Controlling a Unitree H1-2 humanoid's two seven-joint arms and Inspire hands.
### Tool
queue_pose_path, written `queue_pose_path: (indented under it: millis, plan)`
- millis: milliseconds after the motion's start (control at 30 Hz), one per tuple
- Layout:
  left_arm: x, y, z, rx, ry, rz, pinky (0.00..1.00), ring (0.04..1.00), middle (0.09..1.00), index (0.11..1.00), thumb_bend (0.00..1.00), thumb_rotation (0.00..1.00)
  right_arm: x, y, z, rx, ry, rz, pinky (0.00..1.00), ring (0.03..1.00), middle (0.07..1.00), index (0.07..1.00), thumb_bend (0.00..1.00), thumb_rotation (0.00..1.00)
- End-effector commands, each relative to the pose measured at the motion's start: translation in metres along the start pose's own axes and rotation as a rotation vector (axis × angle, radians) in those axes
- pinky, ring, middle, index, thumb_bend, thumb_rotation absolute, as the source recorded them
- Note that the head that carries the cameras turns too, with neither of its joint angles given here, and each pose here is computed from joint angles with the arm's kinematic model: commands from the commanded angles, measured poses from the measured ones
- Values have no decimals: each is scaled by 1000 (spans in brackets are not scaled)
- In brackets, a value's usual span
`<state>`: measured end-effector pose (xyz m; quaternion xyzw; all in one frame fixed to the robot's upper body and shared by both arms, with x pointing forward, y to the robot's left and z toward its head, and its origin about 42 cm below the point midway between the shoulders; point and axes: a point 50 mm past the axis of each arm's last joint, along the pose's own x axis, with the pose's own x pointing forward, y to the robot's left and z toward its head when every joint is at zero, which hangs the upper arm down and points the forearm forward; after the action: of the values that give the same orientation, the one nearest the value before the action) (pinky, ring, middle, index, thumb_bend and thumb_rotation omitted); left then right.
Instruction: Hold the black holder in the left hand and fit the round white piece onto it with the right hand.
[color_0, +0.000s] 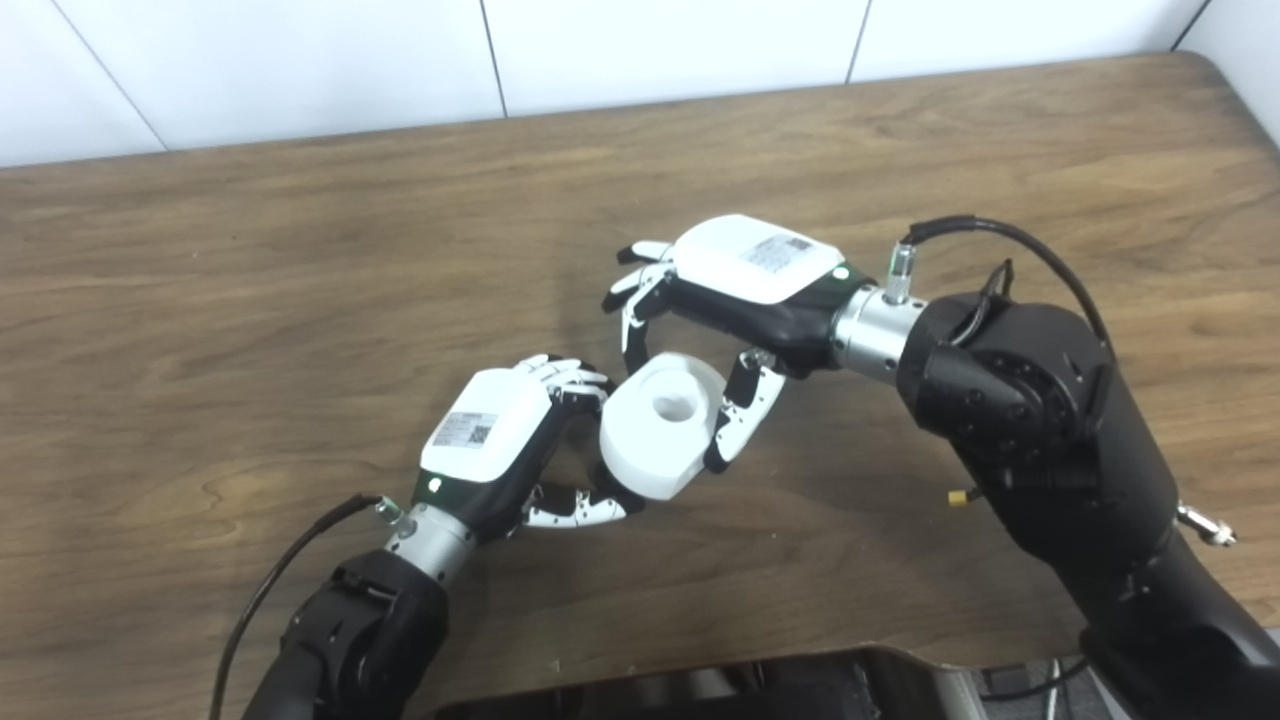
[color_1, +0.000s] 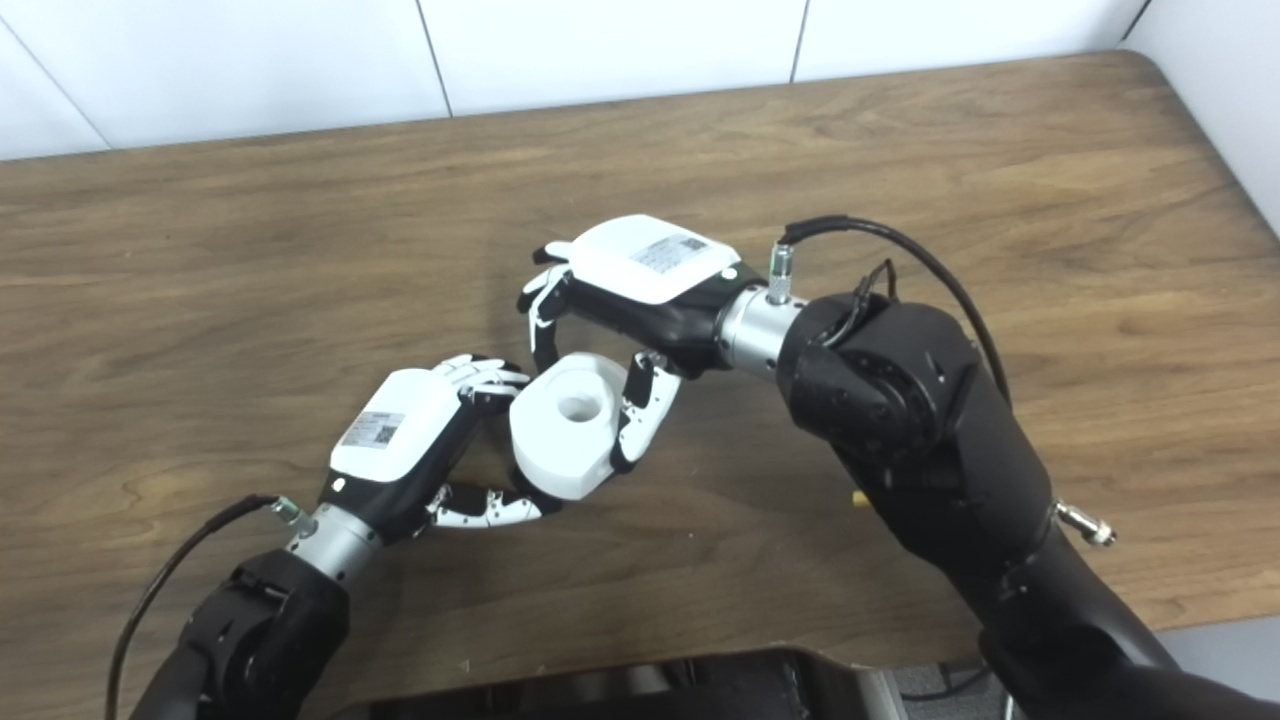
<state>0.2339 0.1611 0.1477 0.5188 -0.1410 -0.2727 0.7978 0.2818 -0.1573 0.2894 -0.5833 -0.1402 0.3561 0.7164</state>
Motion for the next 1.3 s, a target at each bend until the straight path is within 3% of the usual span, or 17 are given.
queue_pose_path:
  millis: [0, 900, 933, 1000, 1100, 1267]
  plan:
    - [-6, -16, 2, -17, -3, -105, 885, 824, 751, 485, 524, 55, -3, -8, 5, -50, -19, -31, 877, 963, 850, 484, 523, 132]
    - [-4, -17, 3, -14, 1, -100, 878, 828, 755, 485, 524, 56, -6, -7, 2, -50, 8, -3, 843, 951, 852, 489, 525, 148]
    - [-4, -17, 2, -14, 2, -102, 878, 829, 755, 485, 524, 56, -6, -7, 2, -61, 7, -3, 848, 948, 851, 554, 752, 220]
    - [-4, -17, 2, -16, 2, -102, 879, 830, 754, 485, 524, 56, -7, -8, 2, -79, 8, 3, 848, 941, 851, 618, 914, 305]
    - [-4, -17, 2, -16, 4, -109, 885, 833, 757, 485, 523, 56, -8, -9, 3, -79, 30, 47, 876, 968, 874, 687, 987, 367]
    - [-4, -16, 2, -16, 0, -111, 889, 835, 760, 486, 523, 55, -8, -12, 3, -96, 59, 129, 909, 999, 931, 797, 1000, 428]
